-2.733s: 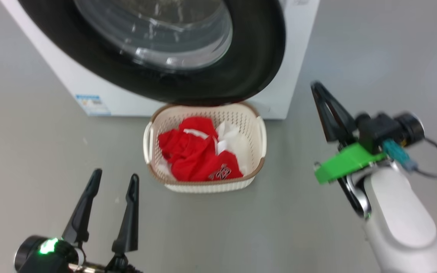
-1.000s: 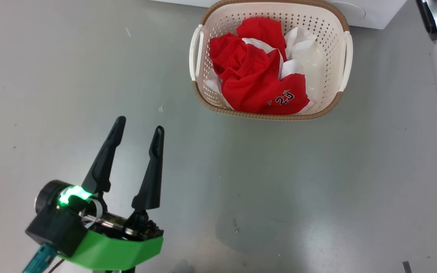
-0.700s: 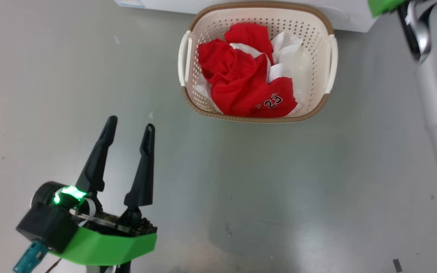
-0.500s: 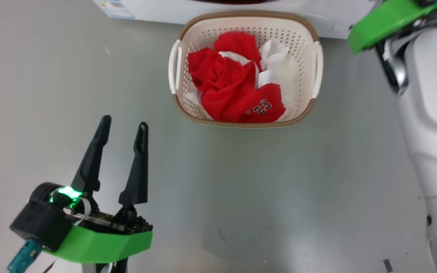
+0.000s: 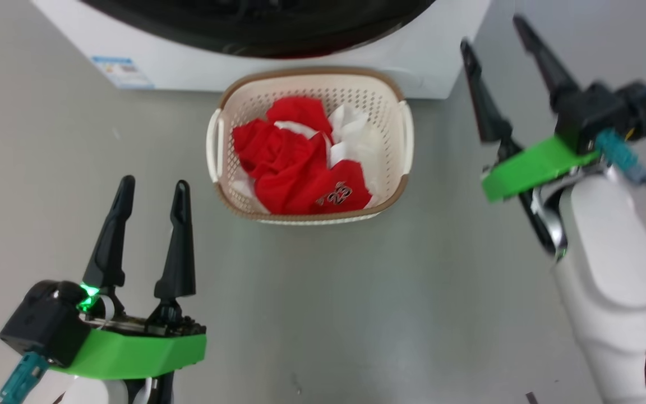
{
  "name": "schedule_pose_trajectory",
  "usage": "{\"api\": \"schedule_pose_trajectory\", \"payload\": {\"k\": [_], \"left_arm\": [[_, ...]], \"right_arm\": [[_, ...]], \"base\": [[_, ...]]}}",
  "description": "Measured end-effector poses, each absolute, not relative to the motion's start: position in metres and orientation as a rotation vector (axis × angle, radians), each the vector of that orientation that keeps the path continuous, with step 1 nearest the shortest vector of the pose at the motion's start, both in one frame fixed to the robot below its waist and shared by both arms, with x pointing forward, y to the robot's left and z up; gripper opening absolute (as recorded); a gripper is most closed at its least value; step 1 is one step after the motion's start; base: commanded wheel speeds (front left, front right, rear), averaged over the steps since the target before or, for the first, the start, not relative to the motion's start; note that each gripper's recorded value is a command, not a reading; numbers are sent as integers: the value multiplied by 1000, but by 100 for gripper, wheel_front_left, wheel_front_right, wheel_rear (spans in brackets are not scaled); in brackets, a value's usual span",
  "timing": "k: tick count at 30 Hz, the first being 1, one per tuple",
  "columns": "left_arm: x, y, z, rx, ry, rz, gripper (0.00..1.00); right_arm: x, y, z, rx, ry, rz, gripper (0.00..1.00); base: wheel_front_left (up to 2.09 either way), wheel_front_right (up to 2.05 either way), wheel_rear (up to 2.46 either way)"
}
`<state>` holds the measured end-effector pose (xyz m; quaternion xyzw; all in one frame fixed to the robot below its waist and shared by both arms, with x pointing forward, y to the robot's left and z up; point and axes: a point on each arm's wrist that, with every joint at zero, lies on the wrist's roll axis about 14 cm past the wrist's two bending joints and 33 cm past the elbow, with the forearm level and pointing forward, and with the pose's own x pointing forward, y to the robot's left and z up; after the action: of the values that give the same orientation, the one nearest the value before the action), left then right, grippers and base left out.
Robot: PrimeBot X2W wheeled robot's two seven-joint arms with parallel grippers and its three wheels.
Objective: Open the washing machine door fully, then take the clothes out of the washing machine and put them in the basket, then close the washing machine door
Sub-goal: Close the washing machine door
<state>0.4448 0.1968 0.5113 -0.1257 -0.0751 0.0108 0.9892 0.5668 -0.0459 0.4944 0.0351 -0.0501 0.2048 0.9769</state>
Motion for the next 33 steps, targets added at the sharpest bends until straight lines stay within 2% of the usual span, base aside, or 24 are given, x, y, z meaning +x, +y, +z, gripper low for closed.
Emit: {"api": "schedule_pose_trajectory", "payload": {"k": [18, 26, 33], "left_arm": [[428, 178, 534, -259, -192, -18, 100], [406, 175, 533, -257, -177, -29, 100], [380, 181, 531, -162, -161, -30, 100]], "right_arm": [[476, -129, 523, 76, -142, 215, 100], [433, -162, 528, 56, -148, 125, 100], [395, -181, 532, 59, -158, 68, 100]], "base": [[0, 0, 0], [0, 0, 0], [0, 0, 0]]}}
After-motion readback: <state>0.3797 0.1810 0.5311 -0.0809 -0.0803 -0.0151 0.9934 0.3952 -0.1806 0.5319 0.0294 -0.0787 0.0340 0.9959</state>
